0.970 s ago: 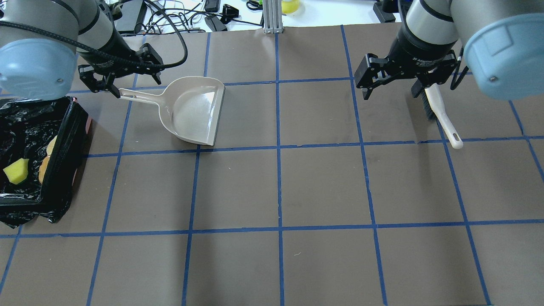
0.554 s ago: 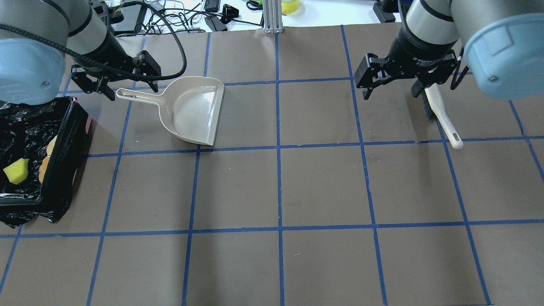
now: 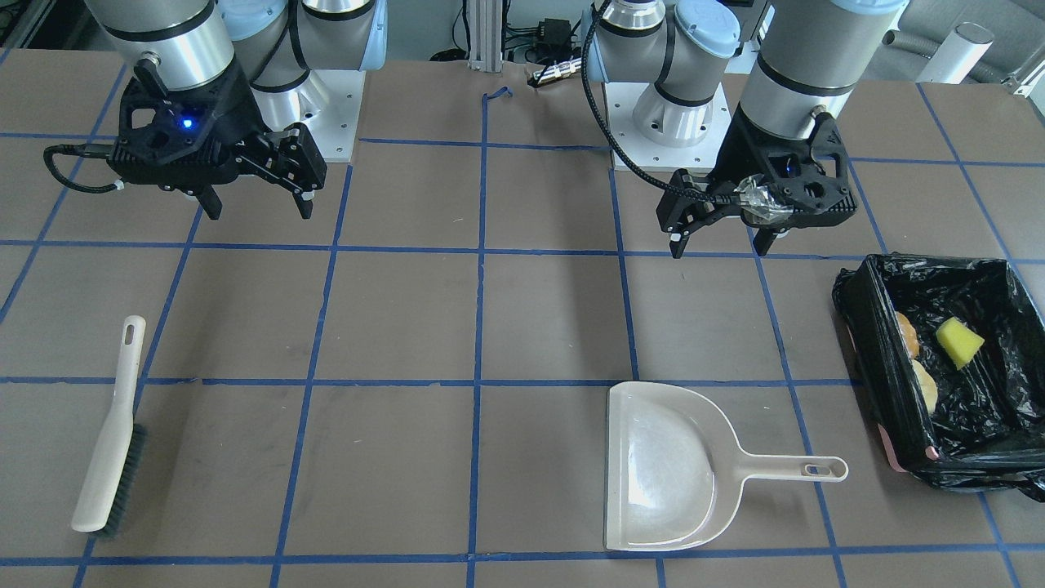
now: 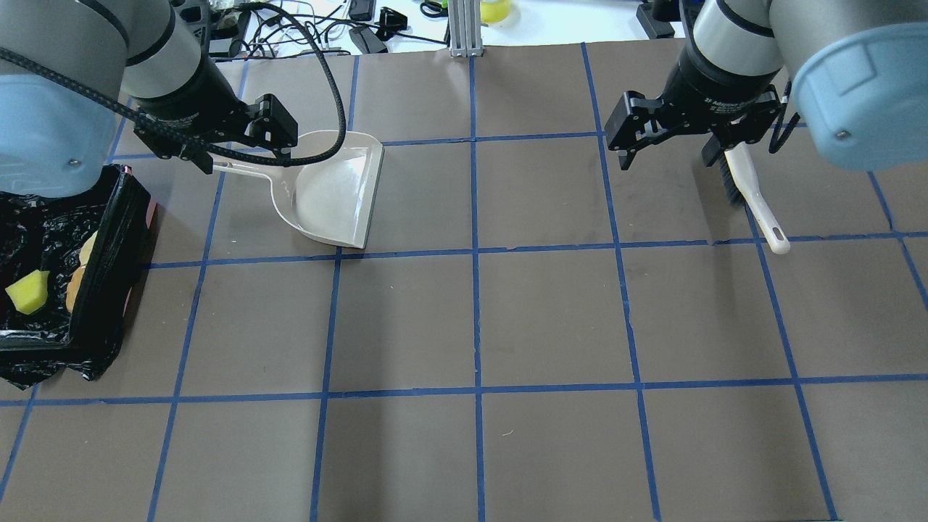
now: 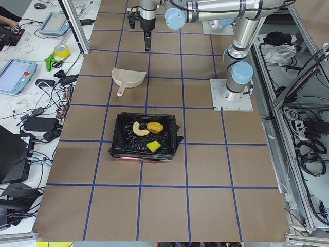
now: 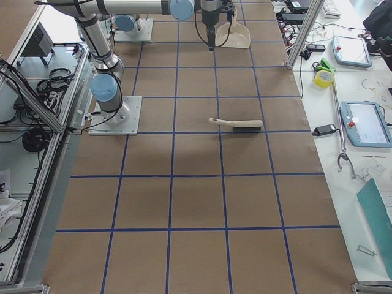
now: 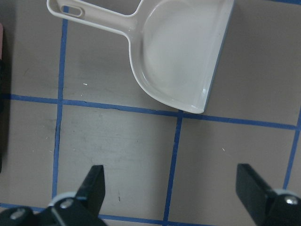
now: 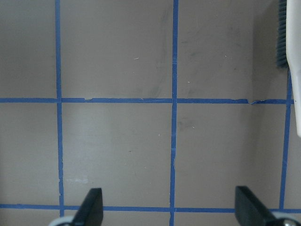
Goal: Sweep and dump trash into bin
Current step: 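Open the left gripper and raise it away from the dustpan handle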
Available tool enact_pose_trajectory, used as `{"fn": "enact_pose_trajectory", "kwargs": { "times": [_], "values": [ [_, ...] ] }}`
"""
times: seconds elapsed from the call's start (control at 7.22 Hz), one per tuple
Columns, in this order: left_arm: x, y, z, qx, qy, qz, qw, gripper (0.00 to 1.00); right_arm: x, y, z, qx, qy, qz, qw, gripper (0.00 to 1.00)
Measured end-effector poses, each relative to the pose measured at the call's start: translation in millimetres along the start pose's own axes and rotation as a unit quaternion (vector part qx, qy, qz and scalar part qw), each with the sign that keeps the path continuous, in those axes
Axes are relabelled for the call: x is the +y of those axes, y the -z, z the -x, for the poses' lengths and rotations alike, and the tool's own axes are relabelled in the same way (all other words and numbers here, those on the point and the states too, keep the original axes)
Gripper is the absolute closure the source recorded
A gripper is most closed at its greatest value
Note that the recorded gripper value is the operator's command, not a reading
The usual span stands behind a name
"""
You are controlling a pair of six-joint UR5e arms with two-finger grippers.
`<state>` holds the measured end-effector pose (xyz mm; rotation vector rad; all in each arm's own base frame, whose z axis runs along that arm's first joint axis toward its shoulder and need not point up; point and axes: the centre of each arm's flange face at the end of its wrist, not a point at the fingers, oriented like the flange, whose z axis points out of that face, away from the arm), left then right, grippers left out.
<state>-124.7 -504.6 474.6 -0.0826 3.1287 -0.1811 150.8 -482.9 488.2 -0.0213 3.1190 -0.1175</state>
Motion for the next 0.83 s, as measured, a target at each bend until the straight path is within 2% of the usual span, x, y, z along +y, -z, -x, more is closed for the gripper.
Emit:
{"fn": "enact_pose_trajectory", "kwargs": {
  "times": [0.83],
  "values": [
    [5.3, 0.3, -0.4, -0.001, -0.003, 0.009, 1.0, 0.0, -0.9, 0.6, -0.8, -0.001, -0.001, -0.002, 1.0, 0.0]
  ]
}}
